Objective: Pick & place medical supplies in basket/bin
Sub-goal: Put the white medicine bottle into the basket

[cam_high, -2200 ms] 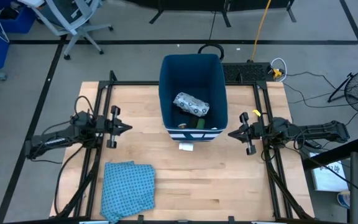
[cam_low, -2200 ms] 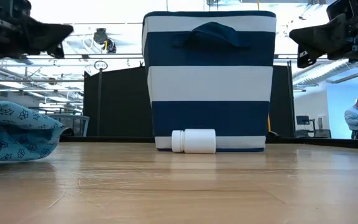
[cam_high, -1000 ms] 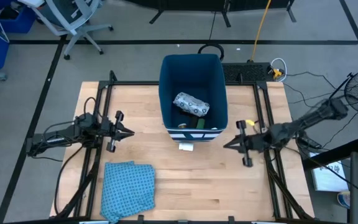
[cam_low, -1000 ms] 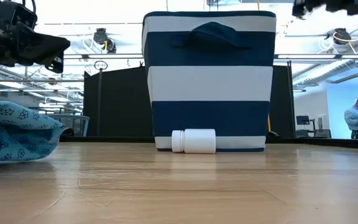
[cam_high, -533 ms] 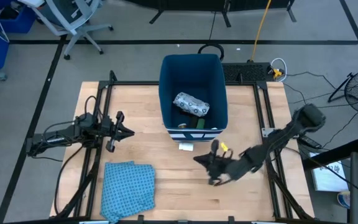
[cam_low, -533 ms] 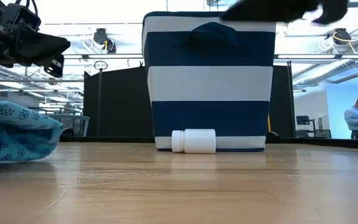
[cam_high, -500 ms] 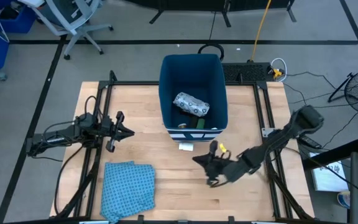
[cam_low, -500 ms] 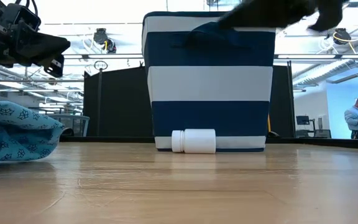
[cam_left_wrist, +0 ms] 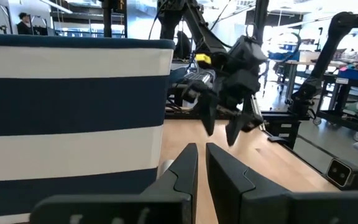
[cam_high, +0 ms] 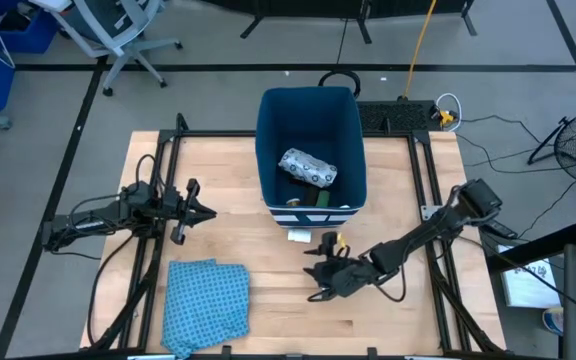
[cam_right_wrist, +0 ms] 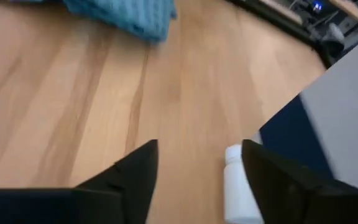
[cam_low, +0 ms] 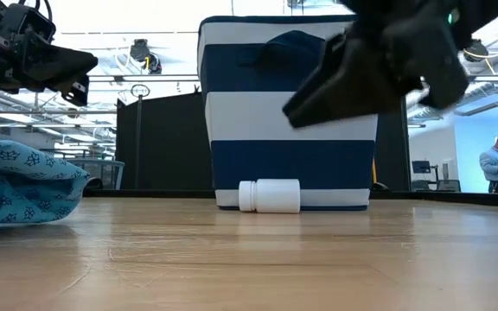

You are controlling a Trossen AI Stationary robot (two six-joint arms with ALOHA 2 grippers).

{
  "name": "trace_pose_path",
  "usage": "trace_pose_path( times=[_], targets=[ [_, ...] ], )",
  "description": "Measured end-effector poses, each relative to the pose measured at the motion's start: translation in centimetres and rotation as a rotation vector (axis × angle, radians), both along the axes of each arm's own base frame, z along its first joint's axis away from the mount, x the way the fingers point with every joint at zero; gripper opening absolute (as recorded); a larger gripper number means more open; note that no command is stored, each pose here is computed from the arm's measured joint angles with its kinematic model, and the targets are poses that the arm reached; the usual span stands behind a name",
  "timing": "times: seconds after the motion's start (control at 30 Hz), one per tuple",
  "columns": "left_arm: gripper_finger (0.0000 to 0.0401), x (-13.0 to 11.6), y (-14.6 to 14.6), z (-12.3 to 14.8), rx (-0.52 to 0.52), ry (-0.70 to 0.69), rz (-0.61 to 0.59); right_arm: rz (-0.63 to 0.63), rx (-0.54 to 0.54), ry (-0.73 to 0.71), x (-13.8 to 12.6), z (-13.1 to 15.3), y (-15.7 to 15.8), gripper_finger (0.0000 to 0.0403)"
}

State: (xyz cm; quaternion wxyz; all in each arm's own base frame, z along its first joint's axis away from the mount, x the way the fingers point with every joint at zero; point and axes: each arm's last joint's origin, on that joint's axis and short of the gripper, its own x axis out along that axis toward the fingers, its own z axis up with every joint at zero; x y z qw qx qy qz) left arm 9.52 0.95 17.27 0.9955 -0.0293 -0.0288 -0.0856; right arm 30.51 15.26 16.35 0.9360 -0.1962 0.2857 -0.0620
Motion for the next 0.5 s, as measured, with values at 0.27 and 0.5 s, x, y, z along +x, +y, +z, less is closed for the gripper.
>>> trace_pose_path(
  times=[0.27,0.5],
  targets=[
    [0.0037,0.0,0.0,0.0,-0.002,0.000,-0.002,-0.147,-0.056,0.016,1.6,-4.3,-1.4,0.0284],
    [0.0037,0.0,0.0,0.0,0.002,0.000,-0.002,-0.205,-0.001,0.028,2.5,-5.0,-3.2,0.0286]
  ],
)
